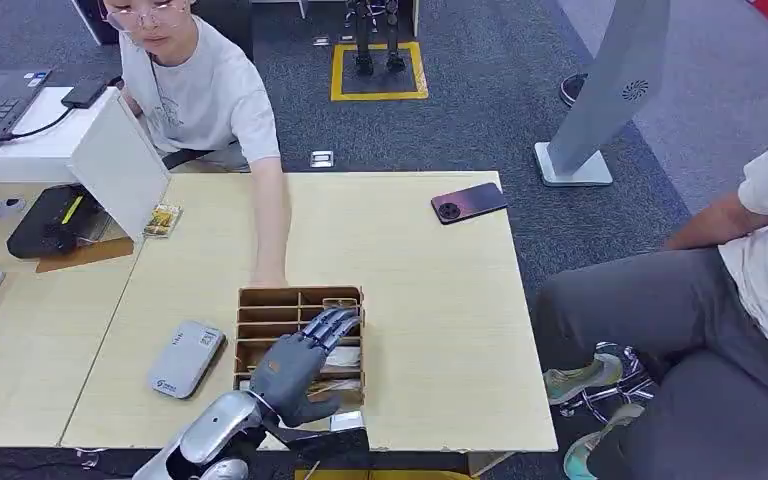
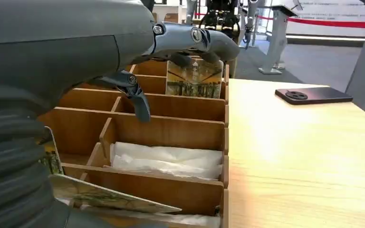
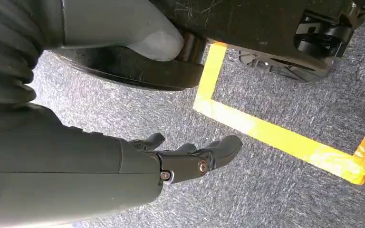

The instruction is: Pass the card to the sensor for recognition and then transmit it.

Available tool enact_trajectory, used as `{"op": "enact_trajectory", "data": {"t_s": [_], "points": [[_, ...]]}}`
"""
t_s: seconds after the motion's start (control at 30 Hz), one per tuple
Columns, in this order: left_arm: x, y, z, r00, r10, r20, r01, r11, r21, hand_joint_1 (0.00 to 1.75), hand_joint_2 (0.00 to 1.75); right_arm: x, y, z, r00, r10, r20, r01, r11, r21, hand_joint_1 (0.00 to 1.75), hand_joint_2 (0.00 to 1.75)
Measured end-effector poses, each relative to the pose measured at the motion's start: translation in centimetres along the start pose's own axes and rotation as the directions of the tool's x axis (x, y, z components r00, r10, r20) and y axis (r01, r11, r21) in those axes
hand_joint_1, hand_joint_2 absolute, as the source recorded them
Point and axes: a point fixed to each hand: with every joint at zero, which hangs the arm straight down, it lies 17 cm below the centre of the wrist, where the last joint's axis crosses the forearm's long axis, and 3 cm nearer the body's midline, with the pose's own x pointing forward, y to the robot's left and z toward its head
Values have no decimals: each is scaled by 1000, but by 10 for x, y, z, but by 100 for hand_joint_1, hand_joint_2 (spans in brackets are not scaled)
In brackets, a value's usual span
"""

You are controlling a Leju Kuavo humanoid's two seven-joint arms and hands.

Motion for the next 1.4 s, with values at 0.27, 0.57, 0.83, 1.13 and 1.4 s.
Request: {"op": "enact_trajectory", "data": {"t_s": [0.27,0.57,0.83,1.13,1.4], "points": [[24,5,1,981,174,85,-171,985,-33,0,175,-1,0,0,1000,-12,0,12,1000,1,0,175],[38,28,12,961,220,171,-218,976,-31,0,175,-1,1,0,999,-42,1,42,999,4,0,175],[10,62,19,992,33,123,-45,995,94,0,175,-2,1,0,999,-43,1,43,999,4,0,175],[-34,89,22,996,-91,-5,90,980,176,0,175,-2,0,0,1000,-27,0,27,1000,1,0,175],[-61,92,26,992,-94,-81,108,977,182,0,175,-2,0,0,1000,-22,-3,22,1000,1,0,175]]}}
